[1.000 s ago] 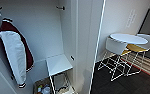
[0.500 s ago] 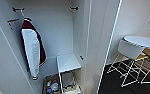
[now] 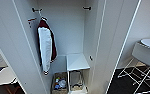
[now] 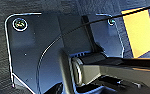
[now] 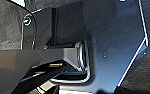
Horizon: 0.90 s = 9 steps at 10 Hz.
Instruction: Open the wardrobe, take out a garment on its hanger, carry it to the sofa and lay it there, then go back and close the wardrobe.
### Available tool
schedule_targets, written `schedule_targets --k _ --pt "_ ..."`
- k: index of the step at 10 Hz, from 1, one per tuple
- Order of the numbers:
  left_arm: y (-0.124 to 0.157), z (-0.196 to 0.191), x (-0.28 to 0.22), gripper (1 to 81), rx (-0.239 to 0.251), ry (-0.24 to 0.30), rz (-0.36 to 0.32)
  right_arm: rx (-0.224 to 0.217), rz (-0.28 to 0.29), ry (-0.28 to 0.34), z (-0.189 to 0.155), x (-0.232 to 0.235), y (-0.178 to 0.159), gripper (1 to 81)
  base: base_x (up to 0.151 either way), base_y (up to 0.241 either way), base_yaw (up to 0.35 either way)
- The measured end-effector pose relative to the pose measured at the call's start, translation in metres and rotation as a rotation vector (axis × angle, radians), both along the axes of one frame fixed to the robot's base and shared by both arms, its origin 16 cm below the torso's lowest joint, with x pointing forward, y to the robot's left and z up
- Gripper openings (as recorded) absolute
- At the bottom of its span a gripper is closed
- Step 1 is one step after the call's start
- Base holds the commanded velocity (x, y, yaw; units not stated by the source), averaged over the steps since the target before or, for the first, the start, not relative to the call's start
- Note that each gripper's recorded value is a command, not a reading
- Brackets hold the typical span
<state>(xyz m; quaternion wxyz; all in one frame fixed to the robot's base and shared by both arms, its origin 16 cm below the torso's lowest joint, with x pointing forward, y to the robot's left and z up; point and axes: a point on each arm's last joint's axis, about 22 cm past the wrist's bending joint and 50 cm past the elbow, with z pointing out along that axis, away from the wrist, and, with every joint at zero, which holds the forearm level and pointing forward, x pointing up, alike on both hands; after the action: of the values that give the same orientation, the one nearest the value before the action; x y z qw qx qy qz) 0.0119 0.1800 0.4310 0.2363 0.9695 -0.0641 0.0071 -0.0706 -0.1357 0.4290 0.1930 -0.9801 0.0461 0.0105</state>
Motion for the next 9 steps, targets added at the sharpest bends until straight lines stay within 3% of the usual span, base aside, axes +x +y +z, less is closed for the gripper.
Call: schedule_targets --k 5,9 --pt "-0.0007 0.0003 0.0009 81.1 -0.003 -0.001 0.0 -0.002 0.0 0.002 -0.0001 -0.0017 -0.0012 81.1 0.0 0.0 0.272" --pt "-0.0012 0.0008 -0.005 81.1 -0.006 0.006 0.0 -0.002 0.001 0.003 0.0 -0.0021 -0.0009 81.1 0.0 0.0 -0.008"
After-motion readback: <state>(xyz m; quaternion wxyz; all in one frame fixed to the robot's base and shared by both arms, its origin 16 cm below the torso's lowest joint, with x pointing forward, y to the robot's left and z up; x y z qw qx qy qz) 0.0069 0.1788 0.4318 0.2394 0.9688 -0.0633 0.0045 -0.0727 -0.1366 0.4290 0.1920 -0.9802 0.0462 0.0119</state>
